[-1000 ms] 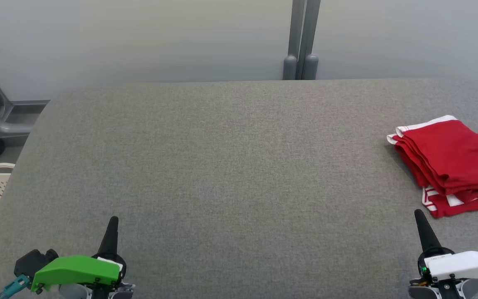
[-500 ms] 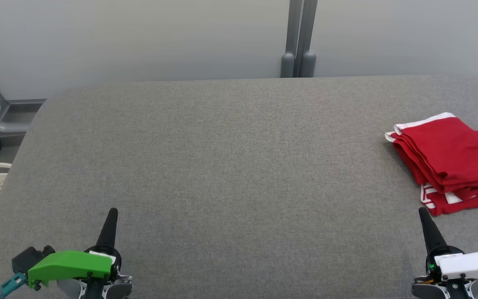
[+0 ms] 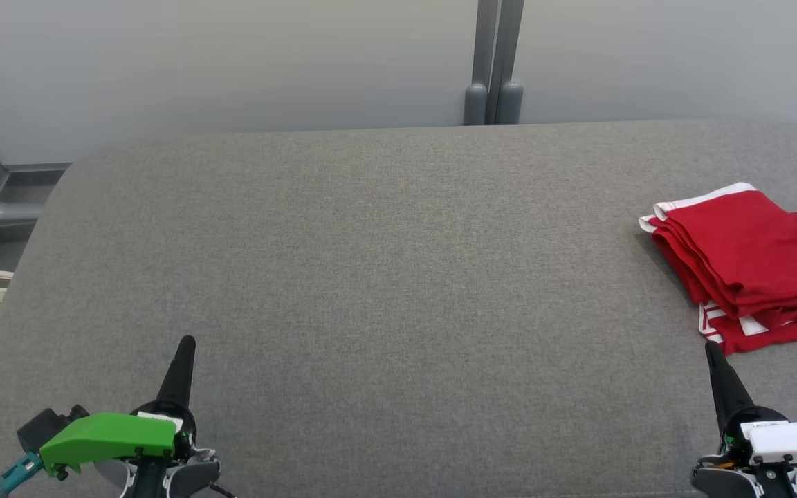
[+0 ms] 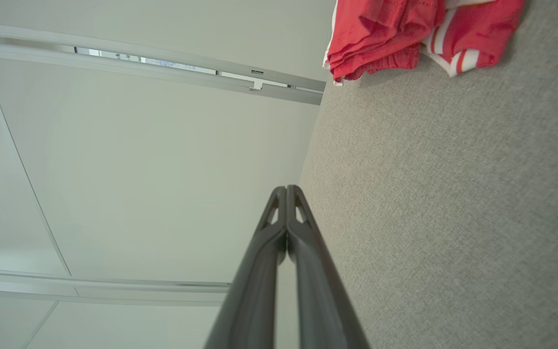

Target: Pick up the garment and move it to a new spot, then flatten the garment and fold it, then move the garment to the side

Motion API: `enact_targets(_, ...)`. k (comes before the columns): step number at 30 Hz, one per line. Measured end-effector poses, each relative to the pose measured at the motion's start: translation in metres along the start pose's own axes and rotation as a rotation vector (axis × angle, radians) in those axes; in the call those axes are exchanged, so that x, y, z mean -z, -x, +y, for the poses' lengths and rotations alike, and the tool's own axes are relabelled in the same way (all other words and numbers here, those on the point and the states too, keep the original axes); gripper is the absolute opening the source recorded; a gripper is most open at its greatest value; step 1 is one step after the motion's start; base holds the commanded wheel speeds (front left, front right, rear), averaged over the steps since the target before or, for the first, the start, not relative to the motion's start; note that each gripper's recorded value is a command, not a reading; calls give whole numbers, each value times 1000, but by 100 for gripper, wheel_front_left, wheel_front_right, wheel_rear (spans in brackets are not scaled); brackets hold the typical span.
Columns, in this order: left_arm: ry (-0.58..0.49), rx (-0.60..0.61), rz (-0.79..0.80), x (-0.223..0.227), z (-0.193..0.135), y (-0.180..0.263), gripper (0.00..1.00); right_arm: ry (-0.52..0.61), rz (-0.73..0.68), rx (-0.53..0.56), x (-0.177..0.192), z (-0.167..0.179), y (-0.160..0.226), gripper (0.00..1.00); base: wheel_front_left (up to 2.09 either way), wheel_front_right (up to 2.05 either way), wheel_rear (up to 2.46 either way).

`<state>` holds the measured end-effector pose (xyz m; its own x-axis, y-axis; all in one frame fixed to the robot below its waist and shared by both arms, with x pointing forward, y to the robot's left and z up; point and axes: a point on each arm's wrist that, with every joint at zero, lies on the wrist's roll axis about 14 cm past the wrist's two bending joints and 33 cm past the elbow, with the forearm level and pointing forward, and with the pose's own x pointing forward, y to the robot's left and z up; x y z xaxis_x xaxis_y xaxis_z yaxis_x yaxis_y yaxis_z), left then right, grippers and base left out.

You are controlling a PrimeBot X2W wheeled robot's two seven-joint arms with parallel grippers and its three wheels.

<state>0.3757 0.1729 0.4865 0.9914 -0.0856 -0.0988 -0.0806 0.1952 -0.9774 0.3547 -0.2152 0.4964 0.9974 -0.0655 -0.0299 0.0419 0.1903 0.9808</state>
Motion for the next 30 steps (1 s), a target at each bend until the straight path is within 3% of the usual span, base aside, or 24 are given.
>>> enact_targets(30, 184, 82, 4, -1, -17, -10, 0, -187, -35, -29, -14, 6, 2, 0, 0, 0, 0)
